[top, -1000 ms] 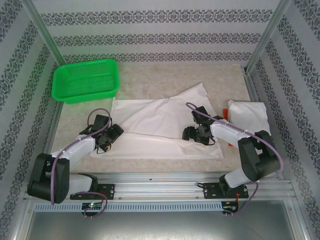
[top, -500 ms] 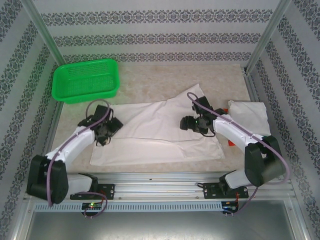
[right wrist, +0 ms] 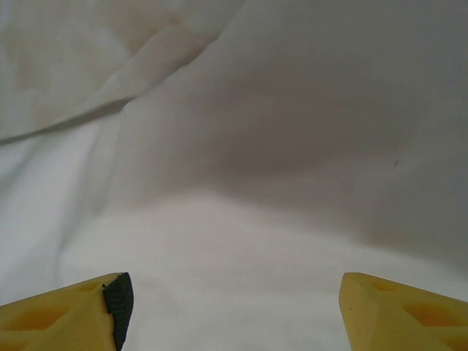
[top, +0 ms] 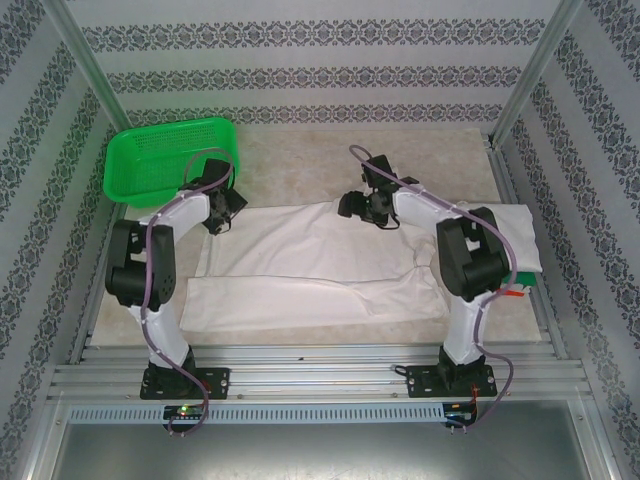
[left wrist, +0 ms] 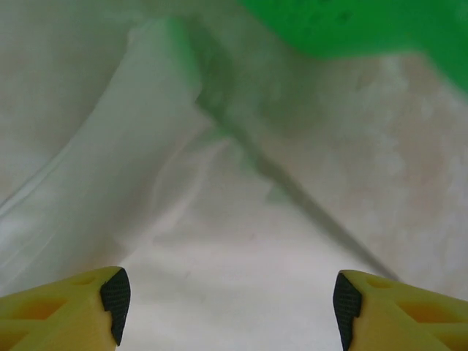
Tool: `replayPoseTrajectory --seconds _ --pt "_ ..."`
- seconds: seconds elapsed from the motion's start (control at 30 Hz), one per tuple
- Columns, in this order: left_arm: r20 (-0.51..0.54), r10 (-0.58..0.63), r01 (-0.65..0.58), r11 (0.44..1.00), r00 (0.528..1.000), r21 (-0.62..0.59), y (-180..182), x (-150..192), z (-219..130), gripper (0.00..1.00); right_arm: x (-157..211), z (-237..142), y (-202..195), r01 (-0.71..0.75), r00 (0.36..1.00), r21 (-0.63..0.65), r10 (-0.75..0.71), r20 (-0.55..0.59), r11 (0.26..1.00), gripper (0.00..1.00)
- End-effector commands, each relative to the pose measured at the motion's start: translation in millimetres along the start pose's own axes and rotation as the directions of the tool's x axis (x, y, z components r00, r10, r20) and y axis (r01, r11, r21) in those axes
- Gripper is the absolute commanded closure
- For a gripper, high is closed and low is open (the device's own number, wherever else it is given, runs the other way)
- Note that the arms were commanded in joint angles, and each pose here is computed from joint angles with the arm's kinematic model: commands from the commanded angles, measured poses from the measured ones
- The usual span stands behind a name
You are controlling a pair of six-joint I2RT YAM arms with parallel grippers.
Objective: Fold and stack the t-shirts
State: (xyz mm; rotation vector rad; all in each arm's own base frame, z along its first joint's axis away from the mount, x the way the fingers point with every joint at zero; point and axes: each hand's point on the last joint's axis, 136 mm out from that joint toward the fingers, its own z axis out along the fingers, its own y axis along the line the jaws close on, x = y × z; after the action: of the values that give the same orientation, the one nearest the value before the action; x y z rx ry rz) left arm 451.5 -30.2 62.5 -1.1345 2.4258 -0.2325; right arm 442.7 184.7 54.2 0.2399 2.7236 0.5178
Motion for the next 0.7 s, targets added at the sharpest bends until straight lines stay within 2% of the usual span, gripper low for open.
replayPoseTrajectory --seconds 0.0,0.1,0.23,0.4,0.67 --pt "0.016 0.004 -0.003 0.998 1.000 -0.063 10.6 -18.9 16.5 0.25 -3.1 11.6 -21.0 -0.063 0.997 0.038 0.065 -0.038 0.997 0.25" --pt "0.012 -0.001 0.002 0.998 1.000 -0.068 14.2 -22.2 21.6 0.25 -3.4 16.8 -48.1 -0.096 0.994 0.108 0.101 -0.044 0.990 0.25" --pt "0.007 0.009 -0.009 1.000 1.000 -0.019 6.5 -21.4 16.7 0.22 -2.5 17.3 -78.8 -0.140 0.988 0.169 0.149 -0.043 0.976 0.25" --pt "0.009 0.014 -0.015 0.999 1.000 0.041 -2.1 -19.4 1.6 0.17 -3.3 19.9 -81.1 -0.183 0.980 0.156 0.193 -0.050 0.970 0.26" --pt "0.031 0.001 -0.004 0.997 1.000 0.078 -10.0 -15.0 -18.6 0.21 -6.1 -5.5 -83.0 -0.180 0.983 0.181 0.180 0.016 0.967 0.27"
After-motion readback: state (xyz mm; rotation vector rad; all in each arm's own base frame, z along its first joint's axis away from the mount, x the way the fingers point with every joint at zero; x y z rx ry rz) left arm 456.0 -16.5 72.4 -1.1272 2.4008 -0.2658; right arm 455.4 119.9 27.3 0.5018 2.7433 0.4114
